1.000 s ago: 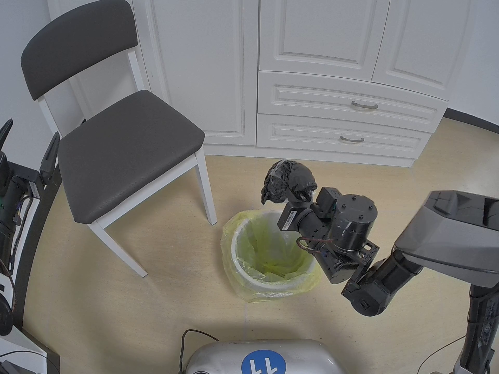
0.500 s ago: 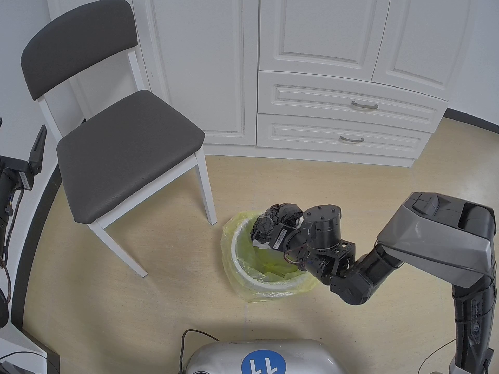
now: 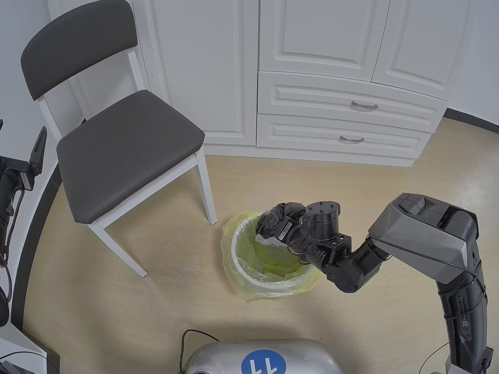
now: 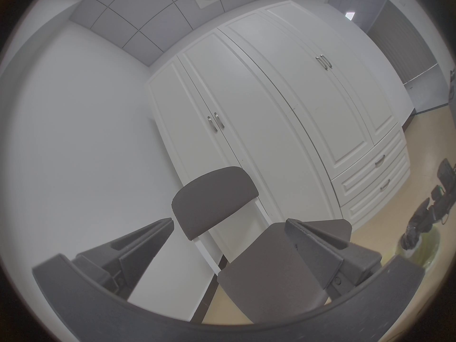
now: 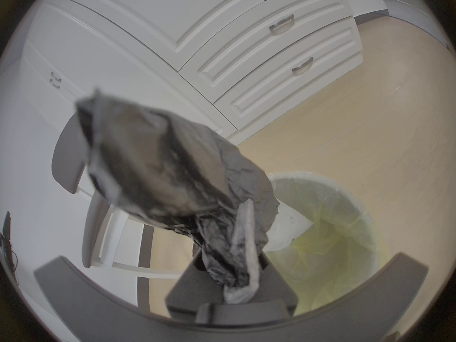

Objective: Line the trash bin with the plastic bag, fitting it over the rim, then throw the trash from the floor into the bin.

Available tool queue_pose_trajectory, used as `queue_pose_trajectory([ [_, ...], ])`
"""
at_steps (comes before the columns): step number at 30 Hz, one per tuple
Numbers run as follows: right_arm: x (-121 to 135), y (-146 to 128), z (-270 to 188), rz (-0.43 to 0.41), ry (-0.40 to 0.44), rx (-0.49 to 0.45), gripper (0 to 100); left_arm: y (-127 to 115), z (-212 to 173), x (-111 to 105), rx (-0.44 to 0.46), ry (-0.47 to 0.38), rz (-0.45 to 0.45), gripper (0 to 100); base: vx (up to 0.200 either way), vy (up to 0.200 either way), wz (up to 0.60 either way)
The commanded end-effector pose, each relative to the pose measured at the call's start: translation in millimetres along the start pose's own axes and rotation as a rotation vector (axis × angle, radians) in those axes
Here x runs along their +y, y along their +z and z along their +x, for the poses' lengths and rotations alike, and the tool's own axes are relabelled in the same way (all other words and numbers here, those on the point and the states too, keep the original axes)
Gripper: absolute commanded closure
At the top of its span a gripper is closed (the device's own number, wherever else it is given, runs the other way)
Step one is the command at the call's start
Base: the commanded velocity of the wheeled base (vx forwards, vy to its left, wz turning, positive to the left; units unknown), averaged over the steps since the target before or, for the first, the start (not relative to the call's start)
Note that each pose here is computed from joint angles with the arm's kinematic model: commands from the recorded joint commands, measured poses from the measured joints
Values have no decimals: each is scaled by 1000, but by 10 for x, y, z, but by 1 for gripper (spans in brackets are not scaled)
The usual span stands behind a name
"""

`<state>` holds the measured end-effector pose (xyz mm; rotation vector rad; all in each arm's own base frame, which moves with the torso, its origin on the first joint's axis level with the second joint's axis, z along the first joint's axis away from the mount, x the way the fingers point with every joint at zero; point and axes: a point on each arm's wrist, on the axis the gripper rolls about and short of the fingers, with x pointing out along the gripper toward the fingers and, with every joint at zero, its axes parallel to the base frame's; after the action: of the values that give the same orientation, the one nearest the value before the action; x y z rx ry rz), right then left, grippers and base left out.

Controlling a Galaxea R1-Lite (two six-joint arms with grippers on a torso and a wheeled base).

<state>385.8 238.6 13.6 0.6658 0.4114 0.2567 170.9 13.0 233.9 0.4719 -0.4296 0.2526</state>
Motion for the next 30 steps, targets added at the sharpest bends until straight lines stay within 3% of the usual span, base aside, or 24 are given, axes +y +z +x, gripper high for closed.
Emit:
queue_pose_trajectory([
  [1,-150,-195,-53,-36,-48,88,100,-14,-1,-7,6,-2,2,0,0,0,0],
  [10,-176,-250,-193,-101,-51,184,100,-13,-5,-6,6,-2,2,0,0,0,0],
  [14,-231,-301,-267,-172,-125,312,100,-18,-11,-11,8,-5,2,0,0,0,0],
  [17,-210,-280,-275,-180,-145,347,100,-11,-16,-19,4,-9,-1,0,0,0,0],
  [24,-214,-307,-146,-159,-144,325,100,-13,-14,-23,5,-11,0,0,0,0,0],
  [30,-176,-355,55,-83,-138,278,100,-21,-17,-30,8,-16,4,0,0,0,0],
])
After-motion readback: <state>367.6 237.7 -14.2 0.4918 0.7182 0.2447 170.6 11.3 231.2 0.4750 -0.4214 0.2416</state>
